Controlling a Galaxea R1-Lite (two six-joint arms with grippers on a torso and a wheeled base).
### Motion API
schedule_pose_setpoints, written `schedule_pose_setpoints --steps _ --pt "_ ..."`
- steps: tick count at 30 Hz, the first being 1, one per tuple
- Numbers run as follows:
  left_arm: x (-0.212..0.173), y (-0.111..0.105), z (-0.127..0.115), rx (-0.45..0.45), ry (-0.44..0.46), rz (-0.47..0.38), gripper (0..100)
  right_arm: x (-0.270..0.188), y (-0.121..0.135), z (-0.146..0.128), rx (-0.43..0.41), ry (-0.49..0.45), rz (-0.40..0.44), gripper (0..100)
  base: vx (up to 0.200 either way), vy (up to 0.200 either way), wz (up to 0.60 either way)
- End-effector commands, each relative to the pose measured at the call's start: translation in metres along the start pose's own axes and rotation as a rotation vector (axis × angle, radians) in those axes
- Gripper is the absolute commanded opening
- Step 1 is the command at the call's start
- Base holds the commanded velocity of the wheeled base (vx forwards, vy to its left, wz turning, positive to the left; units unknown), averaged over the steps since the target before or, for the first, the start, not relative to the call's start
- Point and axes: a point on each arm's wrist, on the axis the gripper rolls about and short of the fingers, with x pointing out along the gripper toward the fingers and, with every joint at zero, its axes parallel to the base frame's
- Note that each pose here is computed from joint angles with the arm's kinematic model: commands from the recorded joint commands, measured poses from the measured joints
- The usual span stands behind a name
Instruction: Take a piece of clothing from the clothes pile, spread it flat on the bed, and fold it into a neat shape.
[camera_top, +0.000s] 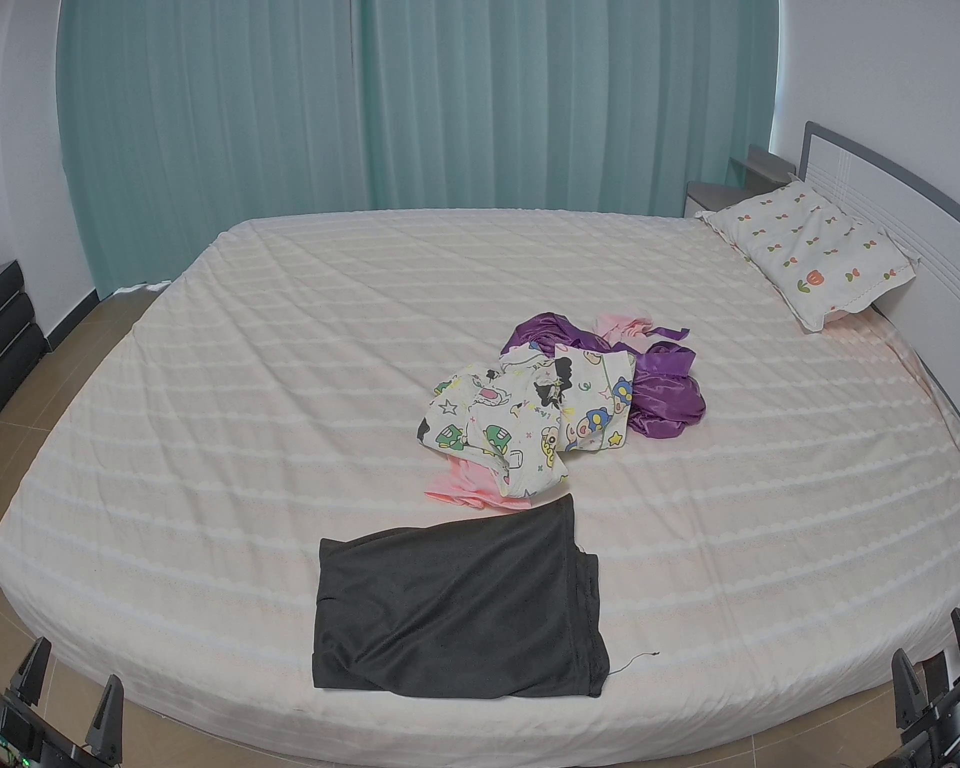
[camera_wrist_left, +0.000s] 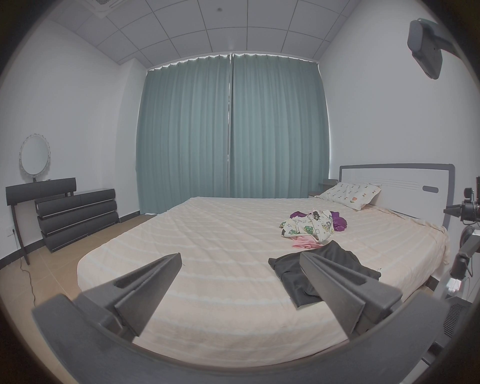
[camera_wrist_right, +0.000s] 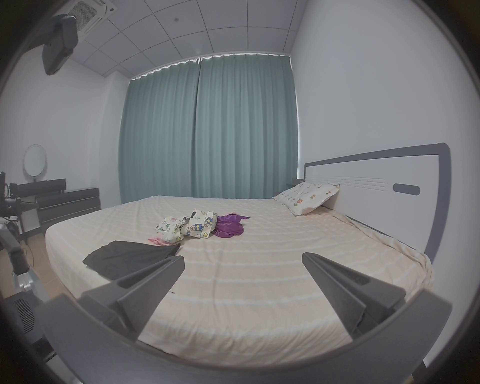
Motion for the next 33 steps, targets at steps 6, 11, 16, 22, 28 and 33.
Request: schedule_pose_setpoints --steps 6,11,16,22,28,33 --pt "0.0006 0.0001 -0.0046 -0.003 0.008 0.001 100 -0.0007 0.0007 0.0002 -0.001 -0.011 0.038 100 0.000 0.000 0.00" --pt "0.0006 0.0001 -0.0046 0.001 0.008 0.001 100 -0.0004 0.0013 0.0009 -0.002 -0.027 0.059 100 0.000 0.000 0.00" --pt "0.0005 0.0000 -0.0045 0.009 0.005 -0.001 100 0.0016 0.0016 0.0000 -0.014 0.028 0.100 100 0.000 0.000 0.00" --pt "0.0005 0.0000 -0.0045 0.007 0.005 -0.001 100 -0.0005 0.0018 -0.0008 -0.012 0.001 0.091 100 0.000 0.000 0.00" --pt "0.0005 0.0000 -0.0045 0.007 0.005 -0.001 100 0.0004 0.0003 0.0003 0.040 -0.037 0.018 100 0.000 0.000 0.00" --pt "0.0005 0.0000 -0.0045 0.006 0.005 -0.001 100 0.0004 -0.0006 -0.0057 0.052 0.021 -0.035 100 0.000 0.000 0.00"
